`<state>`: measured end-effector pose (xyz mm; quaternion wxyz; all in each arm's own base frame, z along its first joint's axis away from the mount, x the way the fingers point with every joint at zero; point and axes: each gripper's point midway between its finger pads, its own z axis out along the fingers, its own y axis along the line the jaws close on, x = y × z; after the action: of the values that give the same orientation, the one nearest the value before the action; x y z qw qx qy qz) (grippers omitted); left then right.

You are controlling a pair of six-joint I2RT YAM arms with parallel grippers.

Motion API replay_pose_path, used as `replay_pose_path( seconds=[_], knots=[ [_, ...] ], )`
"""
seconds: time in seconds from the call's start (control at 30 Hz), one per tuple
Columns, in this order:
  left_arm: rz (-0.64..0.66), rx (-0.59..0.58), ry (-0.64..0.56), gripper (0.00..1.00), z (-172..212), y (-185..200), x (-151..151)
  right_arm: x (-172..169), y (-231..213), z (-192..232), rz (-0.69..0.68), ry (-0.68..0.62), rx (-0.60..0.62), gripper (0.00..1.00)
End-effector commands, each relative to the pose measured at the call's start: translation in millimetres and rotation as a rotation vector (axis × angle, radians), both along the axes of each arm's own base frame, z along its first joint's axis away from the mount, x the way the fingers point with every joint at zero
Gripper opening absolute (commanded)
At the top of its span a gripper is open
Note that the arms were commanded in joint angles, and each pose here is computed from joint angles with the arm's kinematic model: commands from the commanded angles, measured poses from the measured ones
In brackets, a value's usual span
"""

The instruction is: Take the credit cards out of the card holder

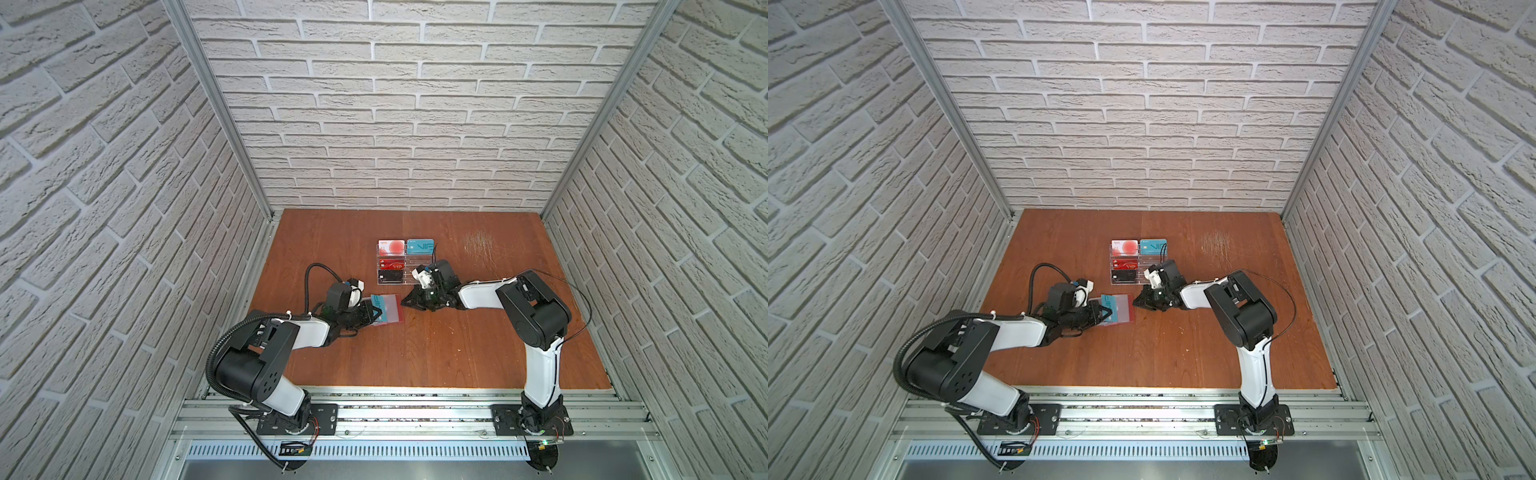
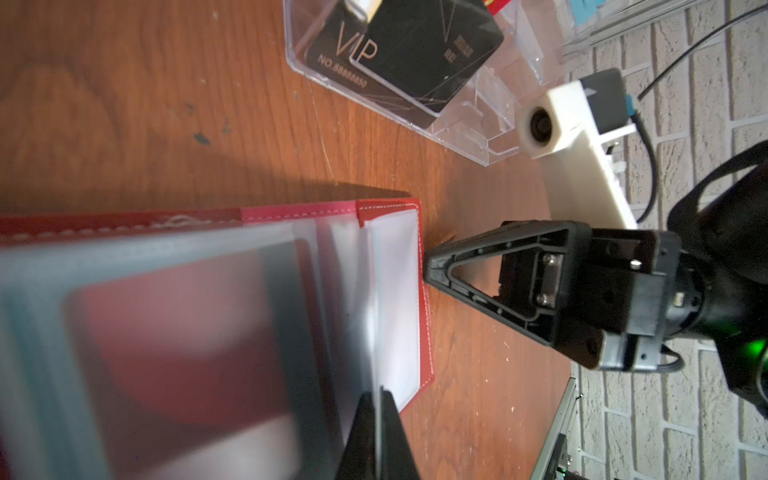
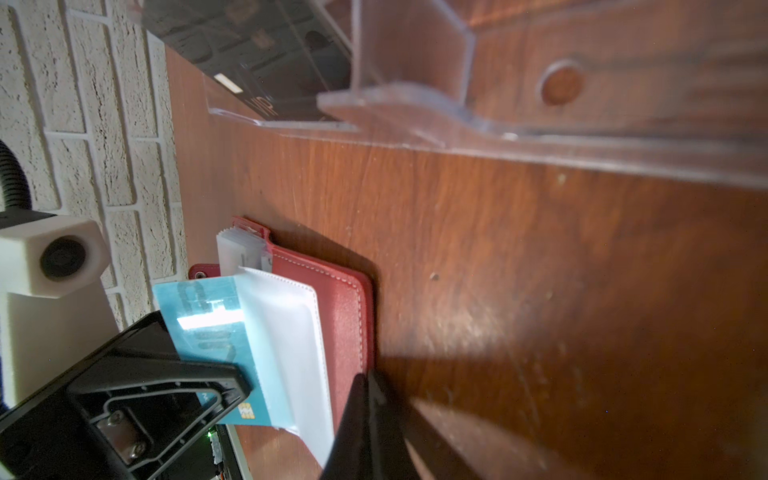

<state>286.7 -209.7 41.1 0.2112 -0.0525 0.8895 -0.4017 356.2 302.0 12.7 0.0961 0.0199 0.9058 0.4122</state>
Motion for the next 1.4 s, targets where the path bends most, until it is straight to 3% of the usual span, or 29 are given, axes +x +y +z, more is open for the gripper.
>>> replay_pose_path(
  seconds=[0.0, 0.23, 0.4, 0.53, 0.67, 0.8, 0.93, 1.1, 1.13, 1.37],
  knots=[
    [-0.018, 0.057, -0.043, 0.04, 9.9, 5.6, 4.9, -32.0, -25.0, -46.6, -0.031, 0.153, -0.138, 0.06],
    [-0.03, 0.235, -0.075, 0.0, 19.4, 24.5, 6.2, -32.5, -28.7, -39.1, -0.037, 0.125, -0.151, 0.06],
    [-0.015, 0.288, -0.081, 0.0, 24.0, 29.3, 10.0, -31.6, -28.9, -33.8, -0.036, 0.105, -0.146, 0.11],
    [-0.02, 0.309, -0.107, 0.0, 40.6, 22.7, 14.4, -29.9, -29.0, -17.1, -0.038, 0.065, -0.132, 0.21],
    [-0.027, 0.413, -0.162, 0.0, 67.2, 19.9, 20.3, -31.2, -35.4, 2.6, -0.047, 0.012, -0.143, 0.33],
    [-0.042, 0.509, -0.234, 0.0, 95.6, 16.5, 29.9, -33.9, -45.9, 28.9, -0.064, -0.059, -0.158, 0.56],
    [-0.137, 0.585, -0.307, 0.0, 126.8, 2.1, 38.6, -33.5, -66.0, 57.3, -0.115, -0.144, -0.206, 0.85],
    [-0.324, 0.788, -0.442, 0.0, 153.7, -14.0, 53.9, -33.2, -91.2, 89.1, -0.178, -0.232, -0.248, 0.9],
    [-0.351, 0.817, -0.462, 0.0, 157.7, -16.5, 59.2, -33.3, -97.7, 96.4, -0.194, -0.256, -0.268, 0.95],
    [-0.548, 0.91, -0.628, 0.0, 183.3, -44.6, 90.5, -46.2, -148.0, 158.5, -0.355, -0.387, -0.398, 1.0]
  ],
)
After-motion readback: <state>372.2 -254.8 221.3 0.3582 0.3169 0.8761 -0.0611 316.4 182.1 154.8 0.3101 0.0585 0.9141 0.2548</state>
